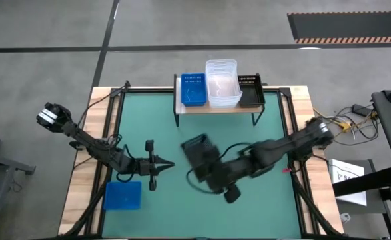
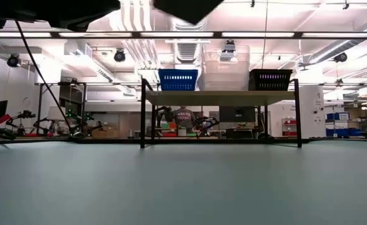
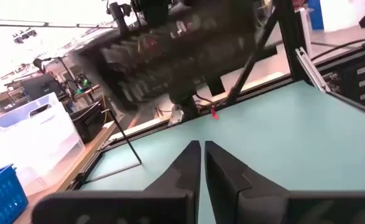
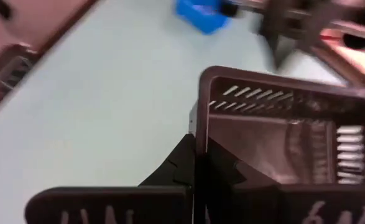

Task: Stack baskets on shelf by color
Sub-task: Stack the black bin on the black bin on the shelf

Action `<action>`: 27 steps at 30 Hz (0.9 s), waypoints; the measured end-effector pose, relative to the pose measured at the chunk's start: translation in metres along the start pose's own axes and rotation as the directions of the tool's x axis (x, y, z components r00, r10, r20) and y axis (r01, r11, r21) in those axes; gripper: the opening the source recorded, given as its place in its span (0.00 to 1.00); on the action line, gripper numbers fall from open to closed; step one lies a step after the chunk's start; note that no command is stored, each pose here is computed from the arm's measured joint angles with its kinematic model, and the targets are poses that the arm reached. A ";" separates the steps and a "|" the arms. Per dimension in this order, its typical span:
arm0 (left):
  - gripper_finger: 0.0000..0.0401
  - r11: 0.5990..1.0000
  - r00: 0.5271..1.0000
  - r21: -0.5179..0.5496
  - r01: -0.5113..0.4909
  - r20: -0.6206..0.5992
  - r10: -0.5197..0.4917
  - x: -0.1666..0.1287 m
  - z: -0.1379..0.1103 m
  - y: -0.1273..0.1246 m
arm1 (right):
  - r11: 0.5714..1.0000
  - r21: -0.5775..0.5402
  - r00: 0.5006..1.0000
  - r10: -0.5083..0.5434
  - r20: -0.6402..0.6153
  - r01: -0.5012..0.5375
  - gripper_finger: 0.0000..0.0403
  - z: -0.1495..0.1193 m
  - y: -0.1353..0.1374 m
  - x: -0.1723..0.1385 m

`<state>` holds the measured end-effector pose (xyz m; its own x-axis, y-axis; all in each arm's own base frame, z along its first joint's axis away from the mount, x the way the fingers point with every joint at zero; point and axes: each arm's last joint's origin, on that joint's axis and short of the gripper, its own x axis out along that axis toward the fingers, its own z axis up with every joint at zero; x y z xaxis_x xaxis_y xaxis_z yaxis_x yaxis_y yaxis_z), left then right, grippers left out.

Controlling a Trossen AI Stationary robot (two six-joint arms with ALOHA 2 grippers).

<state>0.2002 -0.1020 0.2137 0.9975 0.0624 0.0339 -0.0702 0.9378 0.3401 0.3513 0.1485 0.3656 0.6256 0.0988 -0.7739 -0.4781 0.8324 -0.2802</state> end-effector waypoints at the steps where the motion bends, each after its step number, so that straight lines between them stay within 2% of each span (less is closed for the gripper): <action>1: 0.02 1.000 1.000 -0.004 -0.001 0.004 0.001 0.000 0.000 0.000 | 0.999 -0.002 0.999 -0.033 0.003 0.033 0.02 -0.004 -0.002 -0.010; 5: 0.02 1.000 1.000 -0.011 -0.005 0.013 0.005 0.000 0.001 0.001 | 0.991 0.010 0.991 -0.132 0.024 0.132 0.02 -0.019 -0.008 -0.047; 14: 0.02 0.999 1.000 -0.046 -0.004 0.014 0.005 0.000 0.002 0.001 | 0.975 0.085 0.977 -0.211 0.035 0.207 0.02 -0.062 -0.033 -0.114; 20: 0.02 0.998 1.000 -0.068 -0.004 0.014 0.005 0.000 0.001 0.001 | 0.956 0.121 0.962 -0.272 0.011 0.268 0.02 -0.094 -0.048 -0.135; 27: 0.02 0.994 1.000 -0.113 -0.003 0.014 0.005 0.000 0.001 0.001 | 0.944 0.128 0.952 -0.307 0.002 0.304 0.02 -0.119 -0.050 -0.148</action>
<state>0.2001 -0.1020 0.2152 0.9969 0.0622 0.0484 -0.0718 0.9702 0.2312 0.2091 0.0276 0.4259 0.7435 -0.1606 -0.6491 -0.1817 0.8857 -0.4272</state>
